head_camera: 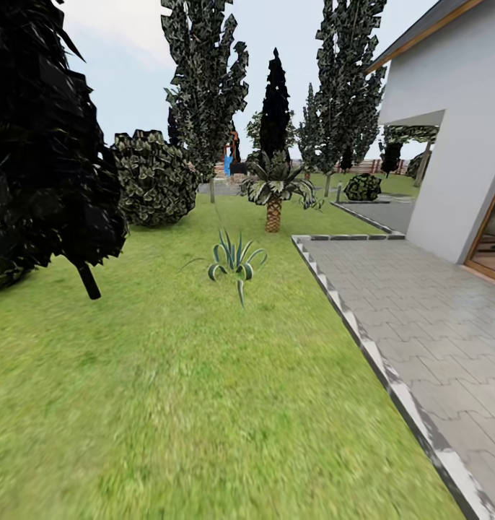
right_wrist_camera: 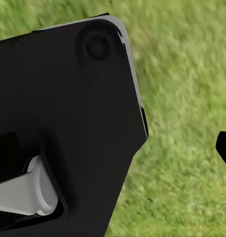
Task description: Take the three Easter eggs out of the wicker basket on the lawn in the garden, then place them on the lawn next to a single tree (choose any tree) so that all three eggs are next to the same tree and none are left in the basket.
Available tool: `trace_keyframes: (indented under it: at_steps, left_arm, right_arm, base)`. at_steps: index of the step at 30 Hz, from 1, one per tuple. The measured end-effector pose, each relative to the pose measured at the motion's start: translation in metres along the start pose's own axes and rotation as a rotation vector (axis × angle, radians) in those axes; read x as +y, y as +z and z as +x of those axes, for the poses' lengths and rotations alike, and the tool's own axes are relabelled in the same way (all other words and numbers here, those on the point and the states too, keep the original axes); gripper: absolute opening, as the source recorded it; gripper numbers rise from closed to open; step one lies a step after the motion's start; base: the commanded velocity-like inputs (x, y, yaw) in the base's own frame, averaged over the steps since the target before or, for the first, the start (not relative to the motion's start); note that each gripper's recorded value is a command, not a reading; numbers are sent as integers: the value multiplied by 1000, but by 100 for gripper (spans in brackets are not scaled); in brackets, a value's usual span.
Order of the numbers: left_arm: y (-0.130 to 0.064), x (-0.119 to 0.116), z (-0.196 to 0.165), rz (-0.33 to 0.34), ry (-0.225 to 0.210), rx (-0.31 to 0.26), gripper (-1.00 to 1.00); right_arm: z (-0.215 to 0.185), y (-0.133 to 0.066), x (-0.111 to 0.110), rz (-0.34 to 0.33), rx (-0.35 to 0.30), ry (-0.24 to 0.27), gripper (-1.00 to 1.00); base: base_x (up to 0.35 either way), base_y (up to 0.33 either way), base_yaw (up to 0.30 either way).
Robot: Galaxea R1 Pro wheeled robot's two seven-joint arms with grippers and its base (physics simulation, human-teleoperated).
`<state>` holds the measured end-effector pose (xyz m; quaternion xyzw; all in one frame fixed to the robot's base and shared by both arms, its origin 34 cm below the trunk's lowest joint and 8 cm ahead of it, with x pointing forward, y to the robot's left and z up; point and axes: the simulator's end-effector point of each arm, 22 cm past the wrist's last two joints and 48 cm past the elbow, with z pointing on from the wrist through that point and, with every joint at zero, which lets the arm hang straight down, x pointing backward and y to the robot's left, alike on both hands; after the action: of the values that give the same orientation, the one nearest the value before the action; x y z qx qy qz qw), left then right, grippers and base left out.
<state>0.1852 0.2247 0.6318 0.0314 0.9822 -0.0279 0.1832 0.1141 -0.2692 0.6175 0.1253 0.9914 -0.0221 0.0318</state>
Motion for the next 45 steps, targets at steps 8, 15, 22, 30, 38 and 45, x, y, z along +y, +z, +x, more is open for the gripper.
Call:
trace_keyframes:
  at_steps: [8, 15, 22, 30, 38, 45]
  left_arm:
    - [0, 0, 0, 0, 0, -1, 100]
    - [0, 0, 0, 0, 0, -1, 100]
    - [0, 0, 0, 0, 0, -1, 100]
    - [0, 0, 0, 0, 0, -1, 100]
    - [0, 0, 0, 0, 0, -1, 100]
    - [0, 0, 0, 0, 0, 0, 100]
  right_arm:
    - [0, 0, 0, 0, 0, 0, 100]
    - [0, 0, 0, 0, 0, 0, 100]
    - [0, 0, 0, 0, 0, 0, 100]
    - [0, 0, 0, 0, 0, 0, 100]
    - [0, 0, 0, 0, 0, 0, 100]
    - [0, 0, 0, 0, 0, 0, 100]
  base:
    - [298, 0, 0]
    - [296, 0, 0]
    - [293, 0, 0]
    - [293, 0, 0]
    - [292, 0, 0]
    - [292, 0, 0]
